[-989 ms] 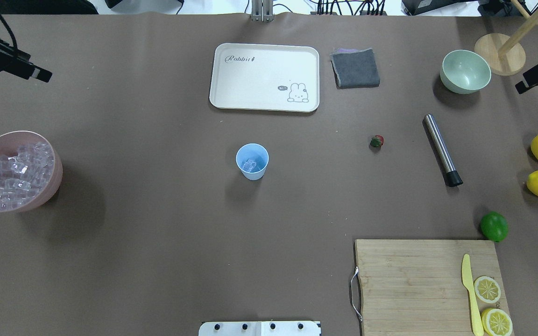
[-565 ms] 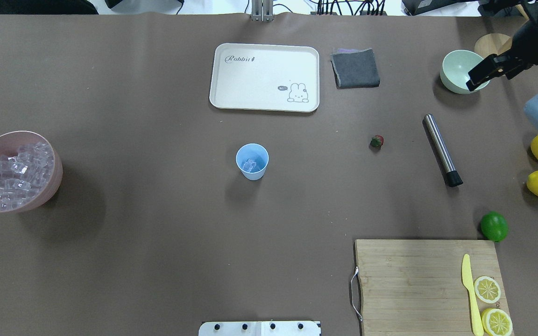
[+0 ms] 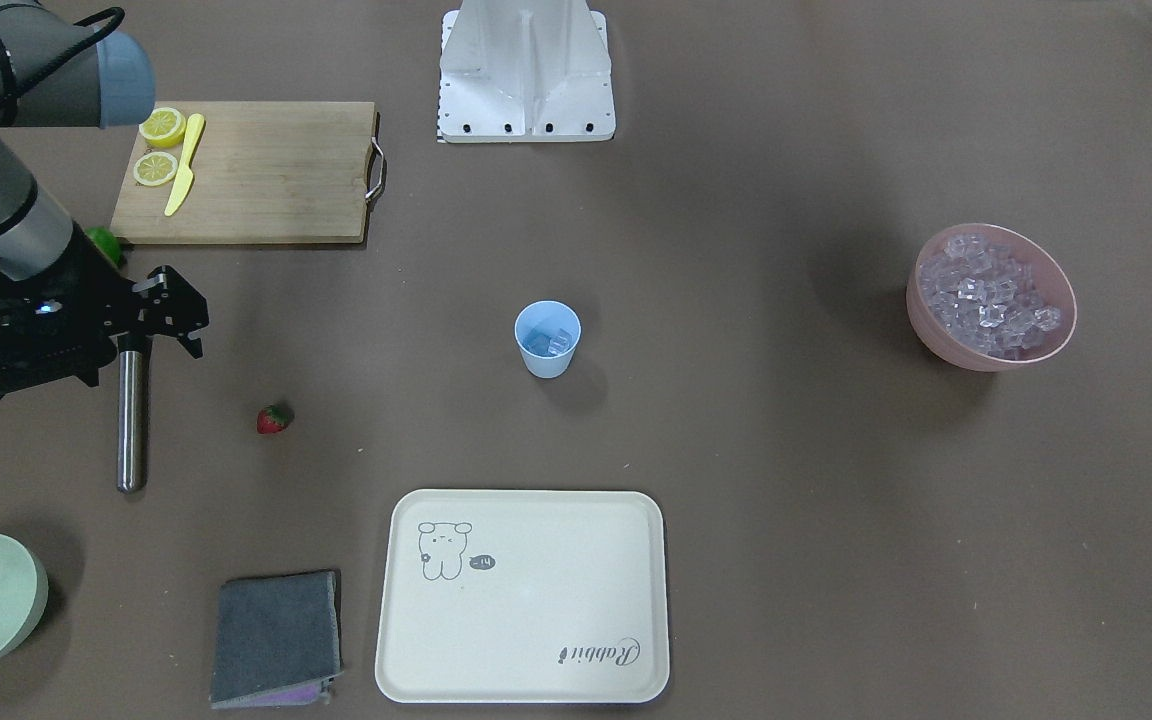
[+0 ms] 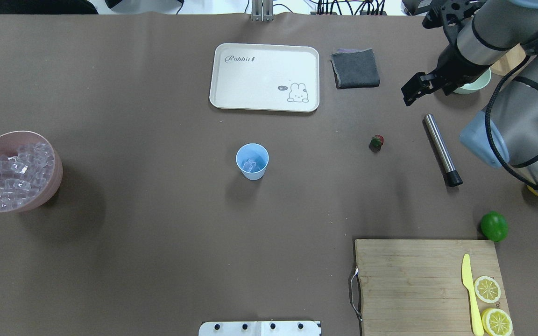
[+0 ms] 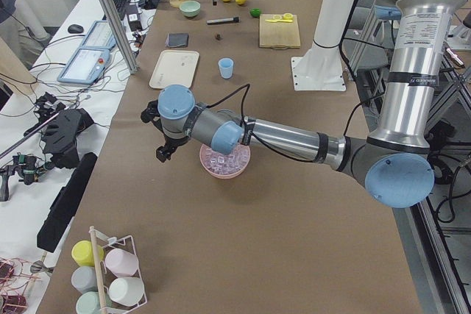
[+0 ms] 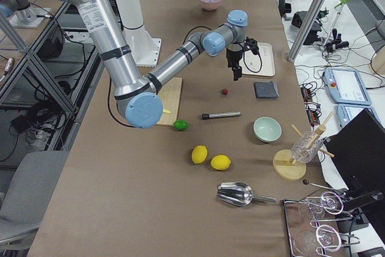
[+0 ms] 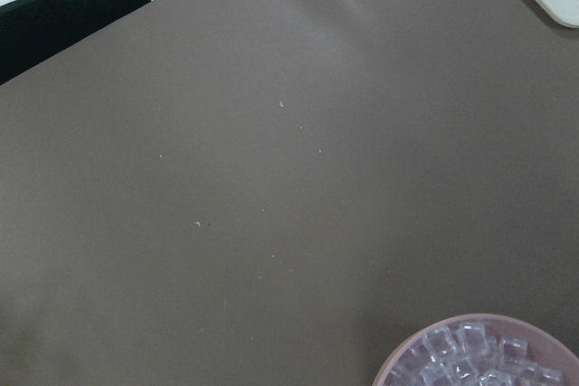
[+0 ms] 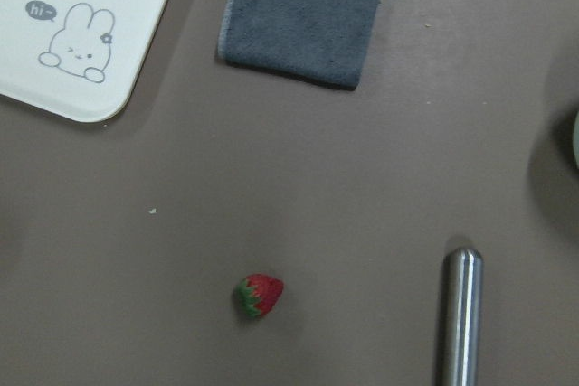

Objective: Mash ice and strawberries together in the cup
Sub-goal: 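Move the right gripper above the red strawberry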

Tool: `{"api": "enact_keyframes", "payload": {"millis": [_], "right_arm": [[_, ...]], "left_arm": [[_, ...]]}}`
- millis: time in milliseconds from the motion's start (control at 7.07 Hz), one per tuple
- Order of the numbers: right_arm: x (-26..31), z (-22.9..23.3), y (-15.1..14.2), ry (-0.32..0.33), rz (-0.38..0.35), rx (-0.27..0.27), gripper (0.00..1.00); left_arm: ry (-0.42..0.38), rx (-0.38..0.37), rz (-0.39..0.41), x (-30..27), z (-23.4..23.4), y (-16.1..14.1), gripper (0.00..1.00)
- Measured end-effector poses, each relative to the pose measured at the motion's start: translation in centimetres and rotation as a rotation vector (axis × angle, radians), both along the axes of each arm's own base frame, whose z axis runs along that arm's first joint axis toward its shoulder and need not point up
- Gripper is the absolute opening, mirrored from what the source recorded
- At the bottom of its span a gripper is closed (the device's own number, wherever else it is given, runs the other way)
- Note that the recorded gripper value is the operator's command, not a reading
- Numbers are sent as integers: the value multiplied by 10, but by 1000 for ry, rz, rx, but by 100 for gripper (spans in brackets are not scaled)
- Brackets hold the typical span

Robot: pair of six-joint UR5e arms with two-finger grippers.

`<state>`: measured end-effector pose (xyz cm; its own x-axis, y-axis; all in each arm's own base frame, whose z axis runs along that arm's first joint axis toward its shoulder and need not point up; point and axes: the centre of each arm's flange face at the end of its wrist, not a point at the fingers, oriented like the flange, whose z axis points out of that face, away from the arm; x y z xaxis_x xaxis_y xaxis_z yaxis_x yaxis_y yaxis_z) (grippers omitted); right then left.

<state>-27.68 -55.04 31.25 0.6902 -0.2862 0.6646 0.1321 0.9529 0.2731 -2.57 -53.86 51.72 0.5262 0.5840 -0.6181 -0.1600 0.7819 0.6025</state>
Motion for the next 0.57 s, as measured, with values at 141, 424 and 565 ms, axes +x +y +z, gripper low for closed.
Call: {"api": "enact_keyframes", "payload": {"millis": [141, 424, 565], "right_arm": [[-16, -5, 7, -2, -15, 5, 100], [-40, -3, 18, 8, -37, -1, 100], [-48, -1, 22, 15, -37, -8, 100]], "left_arm": [[0, -5, -2, -3, 4, 8, 97], [-1, -16, -3, -3, 8, 12, 97], [0, -18, -5, -5, 9, 13, 97]]}}
